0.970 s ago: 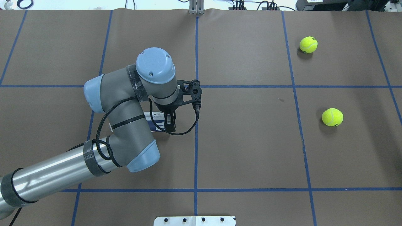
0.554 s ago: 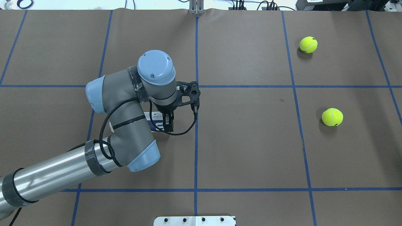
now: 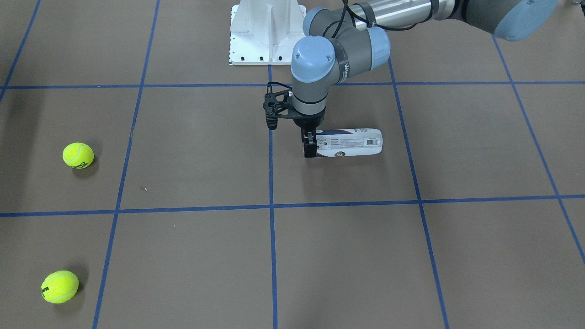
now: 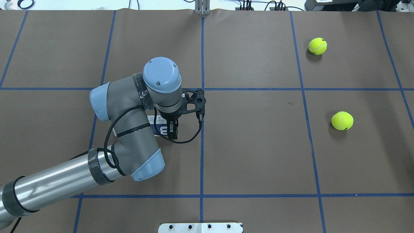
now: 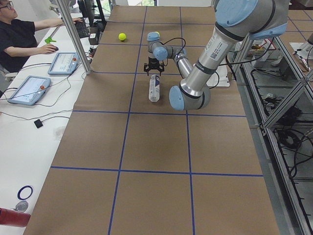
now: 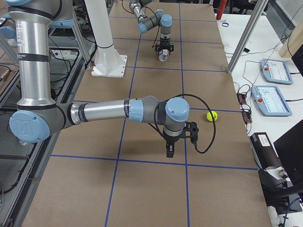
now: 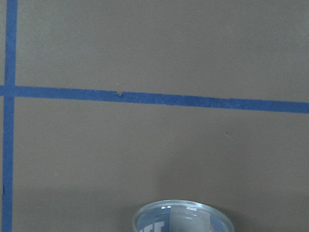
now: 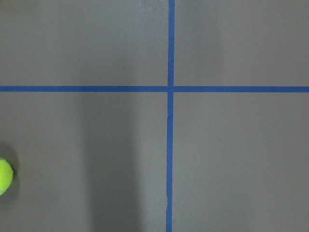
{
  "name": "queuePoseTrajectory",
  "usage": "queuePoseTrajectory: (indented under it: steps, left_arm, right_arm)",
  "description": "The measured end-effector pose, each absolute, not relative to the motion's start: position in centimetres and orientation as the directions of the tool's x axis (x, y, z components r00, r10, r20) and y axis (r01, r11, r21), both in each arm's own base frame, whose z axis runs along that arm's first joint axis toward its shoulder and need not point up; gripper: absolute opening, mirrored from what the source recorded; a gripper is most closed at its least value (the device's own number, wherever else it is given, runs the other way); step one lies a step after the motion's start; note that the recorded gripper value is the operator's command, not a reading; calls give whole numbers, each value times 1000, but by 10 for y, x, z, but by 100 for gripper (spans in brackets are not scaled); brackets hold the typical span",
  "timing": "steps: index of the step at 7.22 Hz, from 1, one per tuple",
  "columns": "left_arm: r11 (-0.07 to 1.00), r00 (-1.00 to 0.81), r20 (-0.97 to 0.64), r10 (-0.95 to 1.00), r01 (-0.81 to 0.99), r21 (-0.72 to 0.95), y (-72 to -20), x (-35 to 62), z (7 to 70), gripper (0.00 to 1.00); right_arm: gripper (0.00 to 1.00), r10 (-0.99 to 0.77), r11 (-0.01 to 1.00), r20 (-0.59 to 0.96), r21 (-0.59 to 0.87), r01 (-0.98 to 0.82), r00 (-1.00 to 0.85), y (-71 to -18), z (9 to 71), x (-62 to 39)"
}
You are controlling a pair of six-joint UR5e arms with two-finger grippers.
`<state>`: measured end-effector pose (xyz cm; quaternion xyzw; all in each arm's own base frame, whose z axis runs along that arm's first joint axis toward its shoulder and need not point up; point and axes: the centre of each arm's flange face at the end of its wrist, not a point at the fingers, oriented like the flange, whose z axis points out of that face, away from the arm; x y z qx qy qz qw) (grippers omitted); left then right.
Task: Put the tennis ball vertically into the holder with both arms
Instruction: 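Close the left gripper around the open end of the can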
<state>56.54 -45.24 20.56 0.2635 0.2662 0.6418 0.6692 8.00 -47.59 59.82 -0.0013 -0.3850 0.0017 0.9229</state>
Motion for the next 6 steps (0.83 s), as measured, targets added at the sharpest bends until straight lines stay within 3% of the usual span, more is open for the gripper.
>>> queuePoseTrajectory:
  steps: [6]
  left_arm:
    - [27,25,-13,1000,-737,675,-443,579,217,100]
  right_arm:
    - [99,5,1000,710,-6,-1,705,-475,600,80]
